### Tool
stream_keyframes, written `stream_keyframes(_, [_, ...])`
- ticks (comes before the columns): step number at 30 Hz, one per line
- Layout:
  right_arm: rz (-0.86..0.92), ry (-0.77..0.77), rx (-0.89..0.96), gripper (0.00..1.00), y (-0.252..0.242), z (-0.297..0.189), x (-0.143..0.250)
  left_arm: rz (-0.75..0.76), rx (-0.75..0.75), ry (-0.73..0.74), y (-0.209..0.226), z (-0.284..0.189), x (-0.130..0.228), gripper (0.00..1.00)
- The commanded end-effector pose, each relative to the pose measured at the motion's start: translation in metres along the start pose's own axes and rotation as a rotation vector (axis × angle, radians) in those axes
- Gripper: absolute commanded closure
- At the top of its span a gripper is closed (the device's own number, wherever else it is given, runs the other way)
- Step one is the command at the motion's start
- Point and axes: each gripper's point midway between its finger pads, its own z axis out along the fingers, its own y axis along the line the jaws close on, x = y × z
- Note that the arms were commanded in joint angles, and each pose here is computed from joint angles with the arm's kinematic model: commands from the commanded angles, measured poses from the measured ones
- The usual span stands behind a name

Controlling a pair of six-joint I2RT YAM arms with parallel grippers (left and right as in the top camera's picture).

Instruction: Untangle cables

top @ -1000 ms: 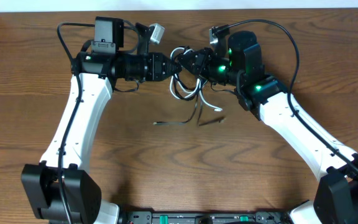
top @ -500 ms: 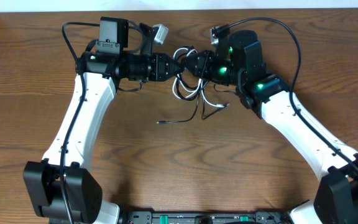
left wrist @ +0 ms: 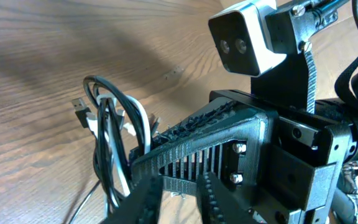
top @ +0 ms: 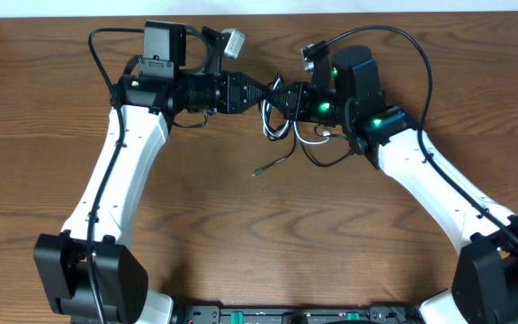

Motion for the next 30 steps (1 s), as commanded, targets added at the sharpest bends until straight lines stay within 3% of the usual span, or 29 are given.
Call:
stream_keyframes(1, [-0.024,0.002,-0.010,0.99,-0.002,-0.002,-0.001,0.023,-0.005,0.006,-0.010,0.003,0.000,0.75])
stream_keyframes(6, [0.002,0.001,-0.011,0.99,-0.012,-0.010,-0.008,-0.040,-0.243,0.051,0.028,0.006,0.016,0.67])
stream_keyframes(8, [0.020,0.002,-0.007,0.99,-0.018,-0.016,-0.012,-0.071,-0.269,0.056,0.033,0.005,0.019,0.62])
stream_keyframes(16, [0.041,0.026,-0.068,0.99,-0.021,-0.029,-0.018,-0.107,-0.262,0.067,0.034,0.012,0.023,0.48])
stream_keyframes(19, [0.042,0.040,-0.087,0.99,-0.018,-0.030,-0.016,-0.099,-0.252,0.074,0.034,0.019,0.024,0.48])
stream_keyframes(25, [0.056,0.050,-0.083,0.99,-0.020,-0.031,-0.014,-0.030,-0.072,0.064,0.014,0.037,0.013,0.49])
stream_keyframes(30, [0.068,0.054,-0.084,0.99,-0.024,-0.035,-0.015,-0.032,-0.059,0.067,0.017,0.041,0.013,0.50])
